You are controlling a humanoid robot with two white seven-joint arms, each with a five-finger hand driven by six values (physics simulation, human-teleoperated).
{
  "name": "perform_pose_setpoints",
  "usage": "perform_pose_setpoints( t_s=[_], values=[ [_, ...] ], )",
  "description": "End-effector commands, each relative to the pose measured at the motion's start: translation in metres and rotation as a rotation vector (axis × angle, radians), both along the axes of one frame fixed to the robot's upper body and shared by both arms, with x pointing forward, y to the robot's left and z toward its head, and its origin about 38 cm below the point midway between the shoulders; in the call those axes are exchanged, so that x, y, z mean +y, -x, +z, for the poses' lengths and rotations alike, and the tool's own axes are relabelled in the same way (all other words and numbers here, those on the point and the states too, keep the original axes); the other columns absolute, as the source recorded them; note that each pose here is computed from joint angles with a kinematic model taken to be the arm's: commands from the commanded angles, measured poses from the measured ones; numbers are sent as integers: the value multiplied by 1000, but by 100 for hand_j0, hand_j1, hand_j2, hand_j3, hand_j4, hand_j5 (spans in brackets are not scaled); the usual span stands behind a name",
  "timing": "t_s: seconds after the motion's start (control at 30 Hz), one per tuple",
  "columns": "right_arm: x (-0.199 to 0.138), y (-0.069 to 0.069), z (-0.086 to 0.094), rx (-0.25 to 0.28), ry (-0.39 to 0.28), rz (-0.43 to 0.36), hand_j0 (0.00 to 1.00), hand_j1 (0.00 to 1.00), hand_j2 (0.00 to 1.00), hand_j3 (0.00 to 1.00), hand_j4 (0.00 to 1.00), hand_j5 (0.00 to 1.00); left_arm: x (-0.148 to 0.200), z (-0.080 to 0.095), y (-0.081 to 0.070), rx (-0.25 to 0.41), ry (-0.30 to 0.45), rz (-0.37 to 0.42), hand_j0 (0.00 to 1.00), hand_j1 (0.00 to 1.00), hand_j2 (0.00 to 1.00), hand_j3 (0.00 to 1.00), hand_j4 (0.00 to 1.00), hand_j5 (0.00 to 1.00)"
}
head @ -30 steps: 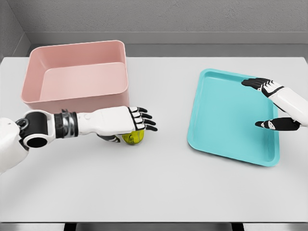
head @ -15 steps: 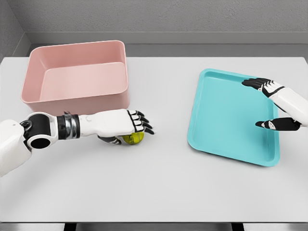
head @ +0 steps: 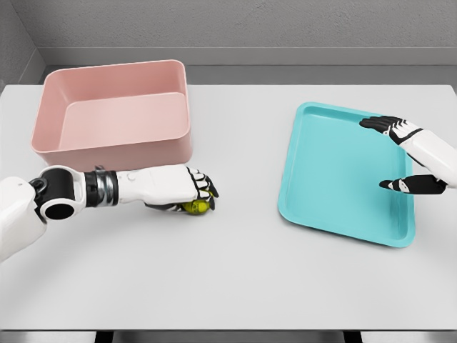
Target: Put the tennis from the blue tray into the pink basket with both arms
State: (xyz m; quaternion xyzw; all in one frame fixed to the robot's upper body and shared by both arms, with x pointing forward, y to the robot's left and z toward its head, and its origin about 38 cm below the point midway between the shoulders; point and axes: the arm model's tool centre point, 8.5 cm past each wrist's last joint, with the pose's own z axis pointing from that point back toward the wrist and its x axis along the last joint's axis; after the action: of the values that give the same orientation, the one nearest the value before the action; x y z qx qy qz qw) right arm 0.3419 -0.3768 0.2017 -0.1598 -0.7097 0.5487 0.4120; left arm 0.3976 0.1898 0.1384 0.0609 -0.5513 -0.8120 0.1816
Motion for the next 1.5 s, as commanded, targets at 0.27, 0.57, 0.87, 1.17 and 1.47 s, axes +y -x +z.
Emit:
perform_pose_setpoints(
  t_s=[0.27,0.57,0.87,1.17,1.47],
  values=[
    [0,0,1,0,-8,0,100,100,100,100,100,100,-9,31,8,-14,82,-47,56,56,56,56,56,56],
    [0,0,1,0,-8,0,100,100,100,100,100,100,-2,62,6,-54,132,-44,57,57,57,57,57,57],
    [0,0,1,0,-8,0,100,100,100,100,100,100,1,79,-1,-81,164,-31,57,57,57,57,57,57],
    [-1,0,0,1,-8,-1,100,100,100,100,100,100,15,102,-14,-137,183,15,57,57,57,57,57,57],
    [-1,0,0,1,-8,-1,100,100,100,100,100,100,39,111,-34,-126,204,99,57,57,57,57,57,57]
  ],
)
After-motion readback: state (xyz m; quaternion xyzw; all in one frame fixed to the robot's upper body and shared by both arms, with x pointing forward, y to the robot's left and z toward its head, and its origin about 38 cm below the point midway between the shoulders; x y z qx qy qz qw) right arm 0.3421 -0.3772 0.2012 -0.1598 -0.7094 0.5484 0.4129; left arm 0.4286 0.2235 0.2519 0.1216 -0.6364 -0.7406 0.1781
